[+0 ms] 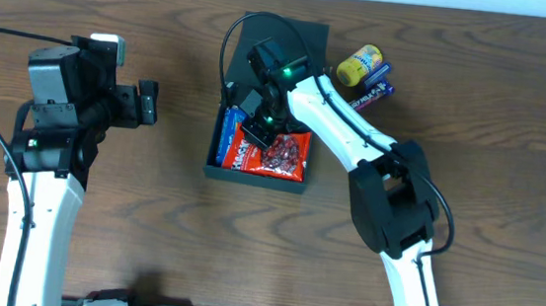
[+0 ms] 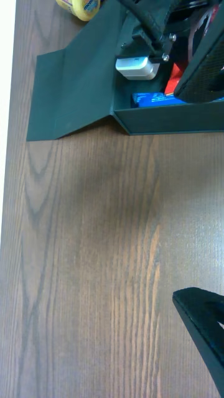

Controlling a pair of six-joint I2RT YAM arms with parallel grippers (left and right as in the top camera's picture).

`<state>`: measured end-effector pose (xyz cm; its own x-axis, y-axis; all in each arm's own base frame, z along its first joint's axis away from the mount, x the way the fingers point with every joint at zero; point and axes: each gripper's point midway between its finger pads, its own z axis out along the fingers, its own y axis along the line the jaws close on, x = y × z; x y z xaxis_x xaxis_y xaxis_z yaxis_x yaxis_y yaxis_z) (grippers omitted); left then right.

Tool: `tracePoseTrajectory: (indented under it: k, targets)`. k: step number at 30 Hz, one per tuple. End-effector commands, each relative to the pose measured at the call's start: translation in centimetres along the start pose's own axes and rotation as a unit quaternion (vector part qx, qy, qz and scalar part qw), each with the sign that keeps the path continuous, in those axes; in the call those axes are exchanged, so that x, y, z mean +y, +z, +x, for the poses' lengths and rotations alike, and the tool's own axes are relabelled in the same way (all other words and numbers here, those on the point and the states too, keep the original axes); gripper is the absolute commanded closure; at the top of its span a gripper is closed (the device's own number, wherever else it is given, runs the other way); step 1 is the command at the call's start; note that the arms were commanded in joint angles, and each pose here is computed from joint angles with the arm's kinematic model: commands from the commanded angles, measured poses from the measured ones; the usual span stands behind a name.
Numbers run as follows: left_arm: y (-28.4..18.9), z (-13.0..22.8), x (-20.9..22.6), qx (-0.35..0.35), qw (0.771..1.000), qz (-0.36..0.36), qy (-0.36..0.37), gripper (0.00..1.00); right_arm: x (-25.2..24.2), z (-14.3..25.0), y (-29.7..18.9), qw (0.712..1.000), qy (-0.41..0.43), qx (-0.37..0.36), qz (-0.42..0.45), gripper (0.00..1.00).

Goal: Pack container
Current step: 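Withdraw the right gripper and reach to the yellow Mentos bottle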

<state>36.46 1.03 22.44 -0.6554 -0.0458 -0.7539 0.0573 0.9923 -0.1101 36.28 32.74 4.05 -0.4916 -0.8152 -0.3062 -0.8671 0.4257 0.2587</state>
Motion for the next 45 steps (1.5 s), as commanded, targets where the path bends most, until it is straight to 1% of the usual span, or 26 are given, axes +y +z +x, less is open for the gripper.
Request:
tracePoseTrajectory:
  k: [1,4,6,10,12,14,20,22,23,26,27,29,31,33,34,37,42,45]
  targets:
    - [-0.9,-1.4,-0.2,-0.02,1.0,0.003,0.009,0.05,1.2,-2.3,-4.1,0.998,-0.033,-0.044,0.017,0.99]
    - [-0.9,-1.4,-0.2,-0.02,1.0,0.003,0.008,0.05,1.1,-3.4,-7.5,0.995,-0.041,-0.081,0.037,0.99]
    - [-0.9,-1.4,-0.2,-0.02,1.0,0.003,0.008,0.04,0.2,-3.9,-9.8,0.992,-0.028,-0.108,0.056,0.99]
    - [-0.9,-1.4,-0.2,-0.019,1.0,0.003,0.008,0.05,-3.7,-4.0,-13.2,0.98,0.075,-0.155,0.096,0.99]
    - [-0.9,-1.4,-0.2,-0.019,1.0,0.003,0.008,0.05,-6.6,-3.0,-14.3,0.966,0.152,-0.164,0.13,0.99]
    - [-0.9,-1.4,-0.2,-0.019,1.0,0.003,0.008,0.05,-9.5,-1.3,-15.3,0.947,0.221,-0.162,0.168,0.96]
    - [-0.9,-1.4,-0.2,-0.019,1.0,0.003,0.008,0.05,-14.0,2.2,-17.4,0.919,0.287,-0.155,0.22,0.95]
    - [-0.9,-1.4,-0.2,-0.019,1.0,0.003,0.008,0.05,-14.9,3.1,-17.9,0.897,0.343,-0.163,0.227,0.98]
    - [-0.9,-1.4,-0.2,-0.02,1.0,0.003,0.008,0.05,-15.4,3.5,-18.1,0.879,0.382,-0.17,0.23,0.99]
    - [-0.9,-1.5,-0.2,-0.021,1.0,0.003,0.009,0.05,-16.7,4.7,-18.9,0.798,0.517,-0.202,0.233,0.98]
    - [-0.9,-1.5,-0.2,-0.022,1.0,0.003,0.009,0.05,-17.1,4.9,-19.1,0.772,0.552,-0.213,0.232,0.98]
    - [-0.9,-1.6,-0.2,-0.023,1.0,0.003,0.009,0.05,-17.7,4.8,-19.3,0.731,0.597,-0.237,0.229,0.98]
    - [-0.9,-1.6,-0.2,-0.023,1.0,0.003,0.009,0.05,-18.3,4.1,-19.4,0.707,0.62,-0.262,0.218,0.98]
    - [-0.9,-1.6,-0.2,-0.023,1.0,0.003,0.009,0.05,-18.7,3.9,-19.1,0.689,0.638,-0.271,0.21,0.98]
    - [-0.9,-1.6,-0.2,-0.023,1.0,0.003,0.009,0.05,-19.1,3.9,-18.8,0.684,0.643,-0.274,0.208,0.98]
    - [-0.9,-1.6,-0.2,-0.023,1.0,0.003,0.009,0.05,-20.1,3.4,-19.0,0.681,0.647,-0.278,0.201,0.98]
    - [-0.9,-1.6,-0.2,-0.023,1.0,0.003,0.009,0.05,-23.2,1.3,-22.3,0.671,0.642,-0.31,0.203,0.98]
    - [-0.9,-1.5,-0.2,-0.022,1.0,0.004,0.008,0.05,-24.7,1.6,-22.3,0.666,0.652,-0.298,0.206,0.98]
